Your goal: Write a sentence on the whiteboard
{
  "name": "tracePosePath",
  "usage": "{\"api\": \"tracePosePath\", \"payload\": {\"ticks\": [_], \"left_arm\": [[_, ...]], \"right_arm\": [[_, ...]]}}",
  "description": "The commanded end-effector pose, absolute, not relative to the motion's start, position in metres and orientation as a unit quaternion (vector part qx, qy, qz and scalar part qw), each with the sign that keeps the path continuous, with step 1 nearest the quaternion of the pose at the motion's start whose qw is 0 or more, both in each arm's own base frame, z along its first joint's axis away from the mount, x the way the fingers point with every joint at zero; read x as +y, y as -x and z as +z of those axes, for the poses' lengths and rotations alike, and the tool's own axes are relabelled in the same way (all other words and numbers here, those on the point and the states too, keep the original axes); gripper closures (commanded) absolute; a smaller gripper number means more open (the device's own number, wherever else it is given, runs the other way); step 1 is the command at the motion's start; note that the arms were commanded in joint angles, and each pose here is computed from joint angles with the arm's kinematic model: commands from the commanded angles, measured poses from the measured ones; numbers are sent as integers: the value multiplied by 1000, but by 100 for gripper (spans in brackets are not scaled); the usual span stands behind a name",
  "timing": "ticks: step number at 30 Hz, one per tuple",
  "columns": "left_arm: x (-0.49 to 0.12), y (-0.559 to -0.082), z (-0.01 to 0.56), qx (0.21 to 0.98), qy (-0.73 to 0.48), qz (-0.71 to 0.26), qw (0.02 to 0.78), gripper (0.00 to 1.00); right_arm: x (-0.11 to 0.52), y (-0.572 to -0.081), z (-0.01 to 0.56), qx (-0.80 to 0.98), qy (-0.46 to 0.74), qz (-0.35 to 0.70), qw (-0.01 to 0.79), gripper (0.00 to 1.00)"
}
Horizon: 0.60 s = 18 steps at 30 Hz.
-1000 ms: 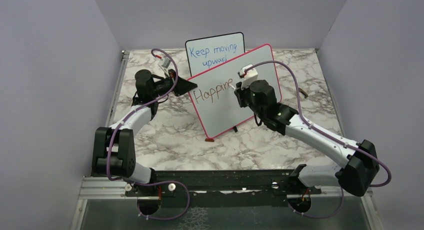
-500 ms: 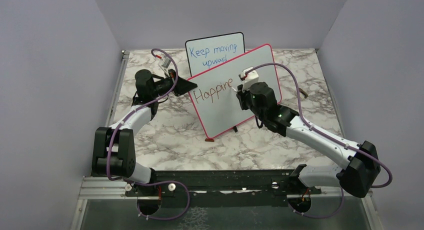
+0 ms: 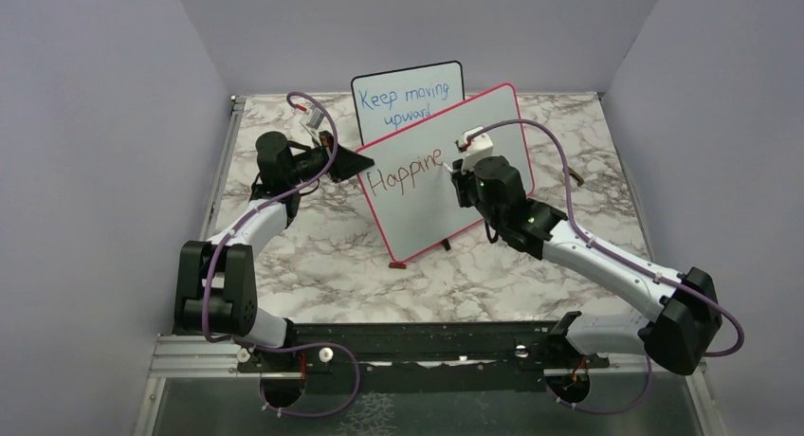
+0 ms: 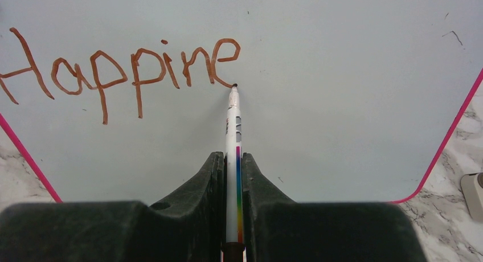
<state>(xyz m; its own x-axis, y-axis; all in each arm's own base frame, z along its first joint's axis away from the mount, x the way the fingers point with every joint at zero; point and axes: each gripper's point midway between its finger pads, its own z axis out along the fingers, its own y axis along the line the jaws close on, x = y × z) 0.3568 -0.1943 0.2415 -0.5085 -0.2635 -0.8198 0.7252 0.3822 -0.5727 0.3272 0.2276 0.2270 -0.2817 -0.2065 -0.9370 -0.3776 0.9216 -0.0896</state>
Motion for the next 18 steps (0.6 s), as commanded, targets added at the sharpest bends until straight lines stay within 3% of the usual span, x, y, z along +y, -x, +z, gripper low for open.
{"api": "tracePosePath", "payload": {"ticks": [1,18], "left_arm": [[-195,-358,222,703,-173,-521,452,100],[-195,-357,222,703,-173,-522,451,100]], "right_arm": [[221,-334,250,778,153,76,605,99],[215,-343,265,768,147,80,618,99]]}}
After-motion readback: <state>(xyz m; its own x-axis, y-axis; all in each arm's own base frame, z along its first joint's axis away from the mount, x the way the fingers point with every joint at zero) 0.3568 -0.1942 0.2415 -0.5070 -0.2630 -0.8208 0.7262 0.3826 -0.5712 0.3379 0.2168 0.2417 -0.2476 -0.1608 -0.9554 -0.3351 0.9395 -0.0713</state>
